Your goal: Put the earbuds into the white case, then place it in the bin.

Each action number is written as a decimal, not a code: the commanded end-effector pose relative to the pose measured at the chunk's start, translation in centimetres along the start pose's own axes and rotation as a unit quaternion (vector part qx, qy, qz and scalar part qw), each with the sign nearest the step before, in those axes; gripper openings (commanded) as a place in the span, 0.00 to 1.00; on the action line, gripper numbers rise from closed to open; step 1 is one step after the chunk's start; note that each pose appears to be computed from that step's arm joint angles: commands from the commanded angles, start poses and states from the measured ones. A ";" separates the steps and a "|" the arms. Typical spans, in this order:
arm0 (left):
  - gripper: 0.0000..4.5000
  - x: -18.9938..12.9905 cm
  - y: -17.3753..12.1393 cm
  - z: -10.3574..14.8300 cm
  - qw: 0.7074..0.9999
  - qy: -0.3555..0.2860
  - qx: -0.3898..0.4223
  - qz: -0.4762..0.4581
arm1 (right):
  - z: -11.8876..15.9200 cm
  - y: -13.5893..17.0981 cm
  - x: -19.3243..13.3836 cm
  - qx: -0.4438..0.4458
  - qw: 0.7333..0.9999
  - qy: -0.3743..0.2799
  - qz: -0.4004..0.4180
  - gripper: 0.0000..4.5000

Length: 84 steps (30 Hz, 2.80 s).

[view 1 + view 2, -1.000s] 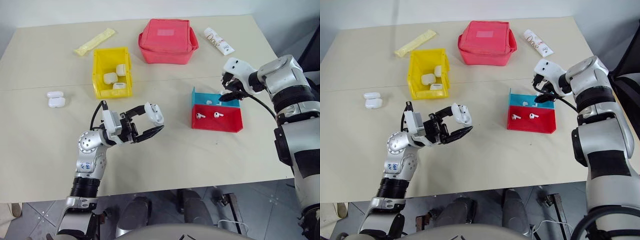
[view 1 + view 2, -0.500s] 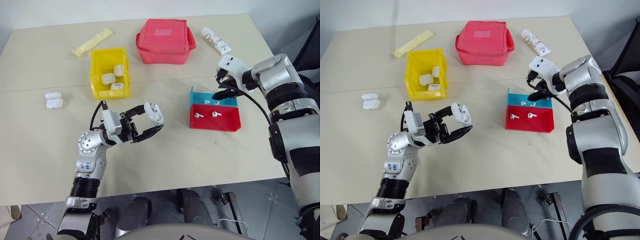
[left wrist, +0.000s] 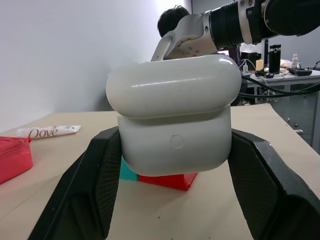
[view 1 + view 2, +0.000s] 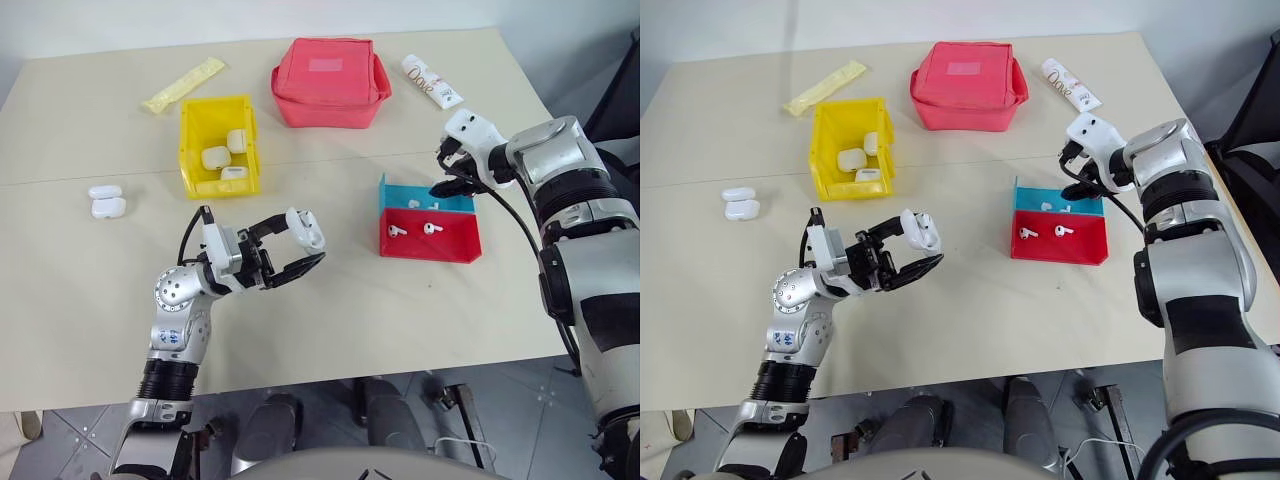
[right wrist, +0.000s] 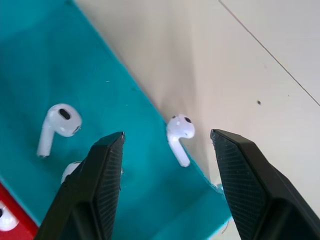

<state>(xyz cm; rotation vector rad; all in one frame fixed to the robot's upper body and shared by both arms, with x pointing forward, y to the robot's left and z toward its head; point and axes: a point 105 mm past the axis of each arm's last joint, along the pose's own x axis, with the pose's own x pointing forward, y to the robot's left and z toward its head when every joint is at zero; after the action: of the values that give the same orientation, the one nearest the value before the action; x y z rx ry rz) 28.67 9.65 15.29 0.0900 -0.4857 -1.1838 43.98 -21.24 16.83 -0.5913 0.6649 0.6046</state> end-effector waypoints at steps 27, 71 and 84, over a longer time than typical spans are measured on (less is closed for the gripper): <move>0.63 0.1 0.0 1.2 1.000 -0.008 0.027 0.001 | 2.6 2.7 -0.3 -0.054 0.994 -0.015 0.098 0.64; 0.63 0.5 0.5 1.1 1.000 -0.009 0.030 0.003 | 0.8 2.6 -0.7 -0.139 0.984 0.038 0.106 0.64; 0.63 0.8 0.4 0.9 1.000 -0.013 0.026 0.001 | 1.2 4.2 -0.5 -0.122 0.982 0.017 0.141 0.64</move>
<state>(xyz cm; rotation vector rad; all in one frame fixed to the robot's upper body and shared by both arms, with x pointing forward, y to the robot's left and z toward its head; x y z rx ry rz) 29.02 9.45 15.63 0.1011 -0.4951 -1.1718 41.14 -18.13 15.58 -0.7556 0.7653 0.9497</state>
